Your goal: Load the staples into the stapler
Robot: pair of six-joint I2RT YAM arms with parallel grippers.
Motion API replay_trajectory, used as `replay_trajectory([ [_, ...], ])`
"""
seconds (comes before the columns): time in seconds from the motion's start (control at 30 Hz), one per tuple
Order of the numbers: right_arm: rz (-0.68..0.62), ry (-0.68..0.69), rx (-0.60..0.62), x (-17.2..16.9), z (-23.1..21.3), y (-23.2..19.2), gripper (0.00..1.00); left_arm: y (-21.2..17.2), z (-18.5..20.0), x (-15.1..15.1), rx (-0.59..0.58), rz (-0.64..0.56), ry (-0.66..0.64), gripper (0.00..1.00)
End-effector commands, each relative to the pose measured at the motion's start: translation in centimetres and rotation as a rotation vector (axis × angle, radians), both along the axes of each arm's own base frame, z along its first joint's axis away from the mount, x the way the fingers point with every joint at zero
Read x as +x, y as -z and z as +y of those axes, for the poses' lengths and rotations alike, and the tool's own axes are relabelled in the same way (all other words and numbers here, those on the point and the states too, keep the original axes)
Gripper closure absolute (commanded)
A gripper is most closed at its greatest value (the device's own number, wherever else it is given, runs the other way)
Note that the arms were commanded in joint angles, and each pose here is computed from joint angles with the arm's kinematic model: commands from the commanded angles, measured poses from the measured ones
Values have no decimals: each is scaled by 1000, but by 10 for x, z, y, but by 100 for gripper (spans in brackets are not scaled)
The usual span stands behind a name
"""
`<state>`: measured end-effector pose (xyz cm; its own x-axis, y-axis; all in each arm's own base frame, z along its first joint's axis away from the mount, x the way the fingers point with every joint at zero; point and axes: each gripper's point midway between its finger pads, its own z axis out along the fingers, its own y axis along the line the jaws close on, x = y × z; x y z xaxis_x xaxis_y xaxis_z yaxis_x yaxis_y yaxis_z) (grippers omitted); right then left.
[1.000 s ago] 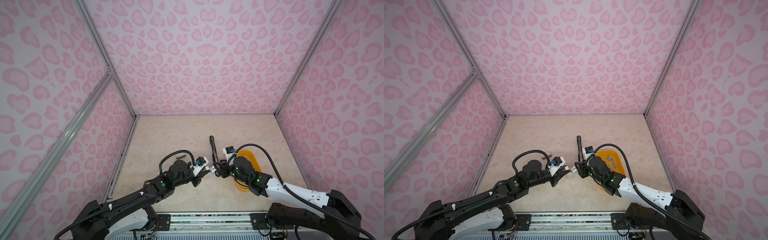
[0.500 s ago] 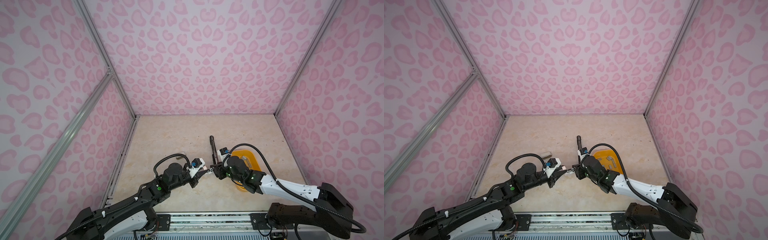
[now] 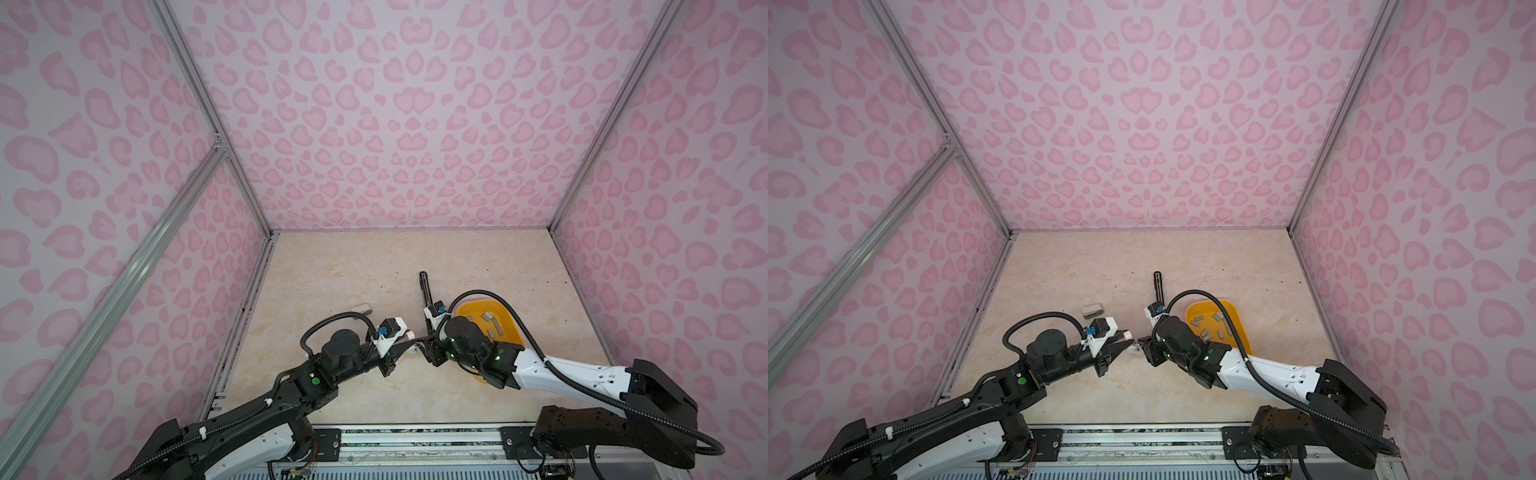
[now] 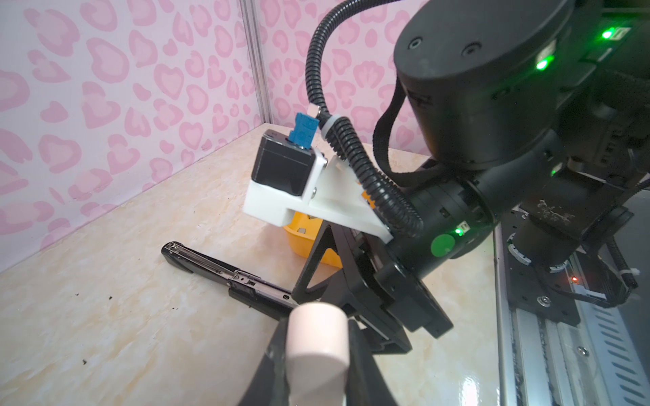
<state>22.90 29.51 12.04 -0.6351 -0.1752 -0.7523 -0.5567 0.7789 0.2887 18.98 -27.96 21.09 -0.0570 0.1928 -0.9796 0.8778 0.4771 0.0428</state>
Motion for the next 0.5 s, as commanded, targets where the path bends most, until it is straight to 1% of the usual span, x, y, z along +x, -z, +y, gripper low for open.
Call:
replay_trajectory([
  [0.0,-32,-35,58,-1,11,-15,42,-3,7,14,-5,-51,-82,96],
  [0.07,-62,-14,42,3,5,-18,38,4,14,22,18,-63,-136,96],
  [0.17,-138,32,12,11,-10,-24,34,10,18,26,24,-69,-141,96],
  [0.23,-209,29,9,11,-18,-30,33,14,23,31,52,-87,-170,96],
  [0.27,-247,5,10,8,-20,-33,33,16,27,34,61,-92,-192,96],
  [0.33,-341,-10,48,3,-28,-41,33,16,32,37,68,-101,-209,96],
  [0.4,-427,-26,116,-4,-35,-50,31,15,31,33,72,-118,-185,96],
  [0.47,-509,-85,182,-17,-35,-62,30,14,30,29,82,-134,-156,96],
])
